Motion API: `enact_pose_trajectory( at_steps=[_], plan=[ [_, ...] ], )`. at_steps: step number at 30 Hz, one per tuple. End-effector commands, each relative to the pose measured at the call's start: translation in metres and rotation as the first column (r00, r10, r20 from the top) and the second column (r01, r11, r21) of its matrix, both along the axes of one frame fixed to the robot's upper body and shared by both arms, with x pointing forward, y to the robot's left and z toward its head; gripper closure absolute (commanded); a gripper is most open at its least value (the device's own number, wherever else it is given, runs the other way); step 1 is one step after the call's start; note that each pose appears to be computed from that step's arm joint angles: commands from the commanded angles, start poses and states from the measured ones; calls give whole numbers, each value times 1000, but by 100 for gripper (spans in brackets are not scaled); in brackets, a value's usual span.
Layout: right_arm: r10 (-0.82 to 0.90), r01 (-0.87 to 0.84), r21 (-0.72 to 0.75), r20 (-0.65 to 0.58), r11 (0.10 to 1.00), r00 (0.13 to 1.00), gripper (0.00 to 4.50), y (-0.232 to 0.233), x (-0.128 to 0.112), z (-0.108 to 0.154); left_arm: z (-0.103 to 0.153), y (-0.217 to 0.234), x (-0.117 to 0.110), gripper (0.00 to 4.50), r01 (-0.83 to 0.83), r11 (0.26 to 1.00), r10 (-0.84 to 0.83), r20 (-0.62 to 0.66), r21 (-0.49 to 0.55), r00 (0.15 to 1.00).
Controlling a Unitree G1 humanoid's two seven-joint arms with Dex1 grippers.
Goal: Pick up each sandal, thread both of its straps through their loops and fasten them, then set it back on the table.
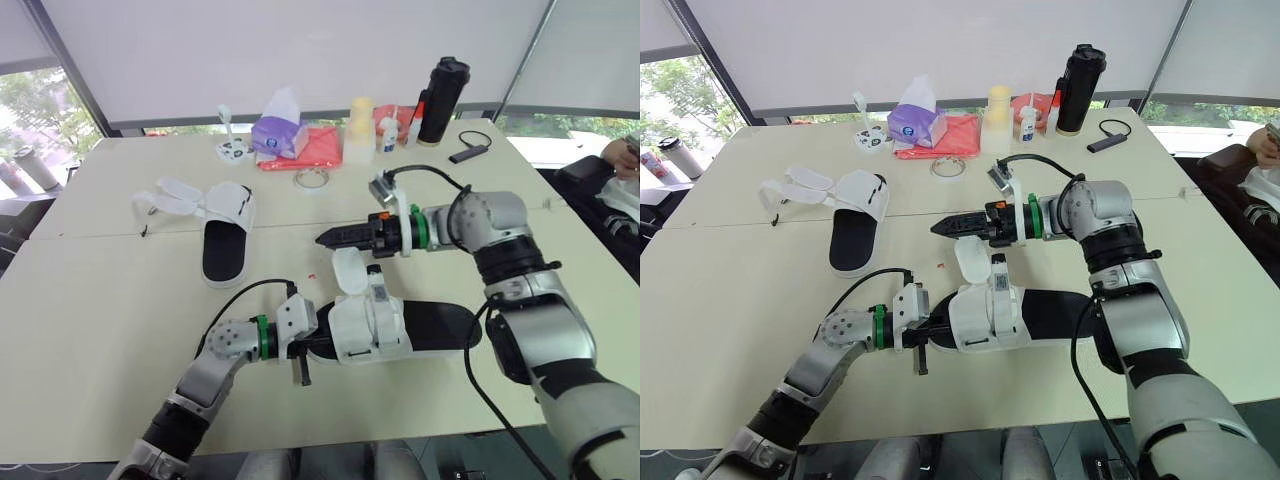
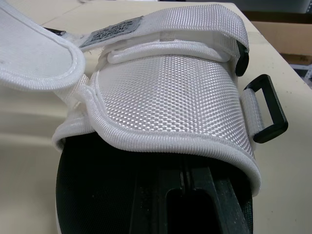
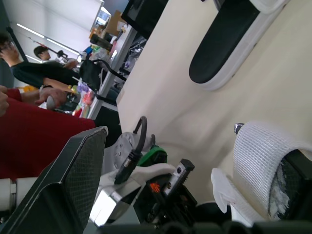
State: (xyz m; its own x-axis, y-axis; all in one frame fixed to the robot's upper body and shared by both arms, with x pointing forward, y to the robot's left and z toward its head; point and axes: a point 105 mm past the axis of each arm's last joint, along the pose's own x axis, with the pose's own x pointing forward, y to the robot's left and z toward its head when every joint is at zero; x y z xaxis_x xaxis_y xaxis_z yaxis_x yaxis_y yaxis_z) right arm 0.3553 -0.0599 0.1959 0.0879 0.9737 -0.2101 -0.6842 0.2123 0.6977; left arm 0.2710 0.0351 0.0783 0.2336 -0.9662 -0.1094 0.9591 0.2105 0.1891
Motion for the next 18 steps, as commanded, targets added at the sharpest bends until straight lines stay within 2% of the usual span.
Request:
enact_pose_trajectory(
  at_steps=[1,18],
  plan=[
    [9,-12,52,58,999,998,3,3,2,22,-3,-1,0,450,-9,1000,9,-1,8,1000],
    [-56,45,121,88,992,995,3,7,16,36,-3,0,0,450,-12,1000,12,-2,3,1000]
  ],
)
